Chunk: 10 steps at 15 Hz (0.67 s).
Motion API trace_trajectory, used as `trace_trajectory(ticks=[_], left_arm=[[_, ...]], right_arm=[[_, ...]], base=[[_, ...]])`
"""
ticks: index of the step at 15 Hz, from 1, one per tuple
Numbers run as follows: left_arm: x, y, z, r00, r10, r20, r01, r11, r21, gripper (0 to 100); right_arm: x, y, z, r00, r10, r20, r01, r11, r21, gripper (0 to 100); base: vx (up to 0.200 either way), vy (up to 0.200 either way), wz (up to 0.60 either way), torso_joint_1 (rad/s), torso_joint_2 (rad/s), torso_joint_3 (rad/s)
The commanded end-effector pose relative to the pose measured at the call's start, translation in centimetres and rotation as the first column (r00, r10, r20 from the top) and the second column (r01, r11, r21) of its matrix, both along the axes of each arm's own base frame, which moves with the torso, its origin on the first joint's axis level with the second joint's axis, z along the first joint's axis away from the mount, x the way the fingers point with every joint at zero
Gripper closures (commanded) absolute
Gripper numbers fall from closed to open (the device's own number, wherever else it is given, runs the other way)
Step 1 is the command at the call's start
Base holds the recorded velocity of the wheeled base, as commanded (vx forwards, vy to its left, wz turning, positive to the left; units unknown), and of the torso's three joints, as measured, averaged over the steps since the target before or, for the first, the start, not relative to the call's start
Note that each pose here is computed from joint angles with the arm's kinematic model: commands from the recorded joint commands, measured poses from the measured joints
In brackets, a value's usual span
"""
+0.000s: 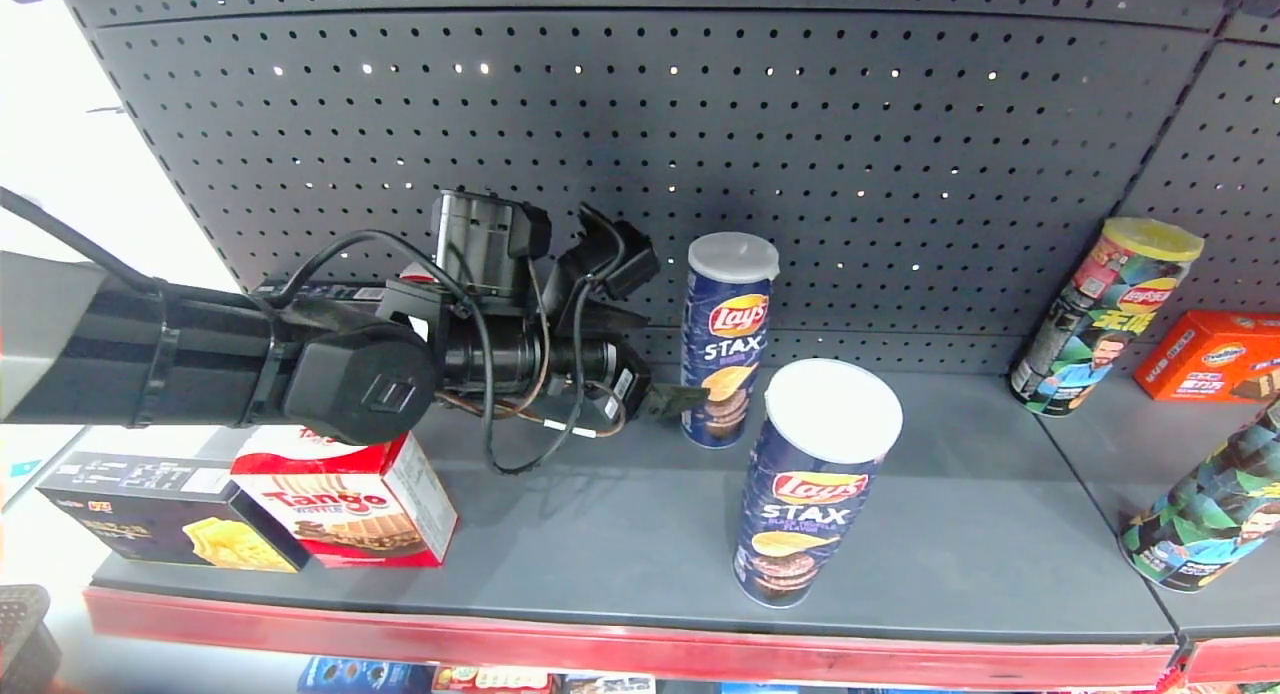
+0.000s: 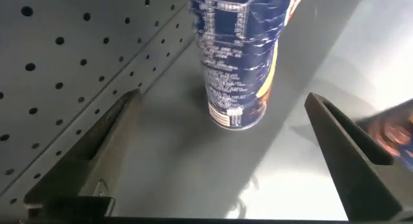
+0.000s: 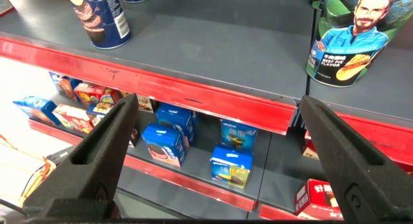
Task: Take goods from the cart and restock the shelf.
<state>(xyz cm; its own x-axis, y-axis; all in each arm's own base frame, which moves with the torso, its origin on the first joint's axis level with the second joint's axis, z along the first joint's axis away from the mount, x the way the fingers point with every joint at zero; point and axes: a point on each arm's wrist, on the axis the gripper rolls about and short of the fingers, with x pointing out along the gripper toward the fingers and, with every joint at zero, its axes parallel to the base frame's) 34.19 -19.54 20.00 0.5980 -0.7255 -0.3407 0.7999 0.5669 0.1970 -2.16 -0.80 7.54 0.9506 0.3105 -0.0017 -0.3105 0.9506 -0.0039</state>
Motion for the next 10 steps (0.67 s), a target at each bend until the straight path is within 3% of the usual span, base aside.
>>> trace_trajectory(ticks=[1, 10], left_arm=[[1.21, -0.36, -0.53, 1.000, 0.030, 0.006, -0.030, 1.000, 0.009, 0], [2.03, -0.47, -0.86, 0.999, 0.052, 0.011, -0.052, 0.999, 0.011, 0]], right_arm=[[0.01, 0.00, 0.00, 1.000, 0.000, -0.001, 0.000, 1.000, -0.001, 0], [0.01, 0.00, 0.00, 1.000, 0.000, -0.001, 0.000, 1.000, -0.001, 0]], base=[[0.000, 0.000, 0.00, 0.000, 0.00, 0.000], [0.000, 0.000, 0.00, 0.000, 0.00, 0.000]])
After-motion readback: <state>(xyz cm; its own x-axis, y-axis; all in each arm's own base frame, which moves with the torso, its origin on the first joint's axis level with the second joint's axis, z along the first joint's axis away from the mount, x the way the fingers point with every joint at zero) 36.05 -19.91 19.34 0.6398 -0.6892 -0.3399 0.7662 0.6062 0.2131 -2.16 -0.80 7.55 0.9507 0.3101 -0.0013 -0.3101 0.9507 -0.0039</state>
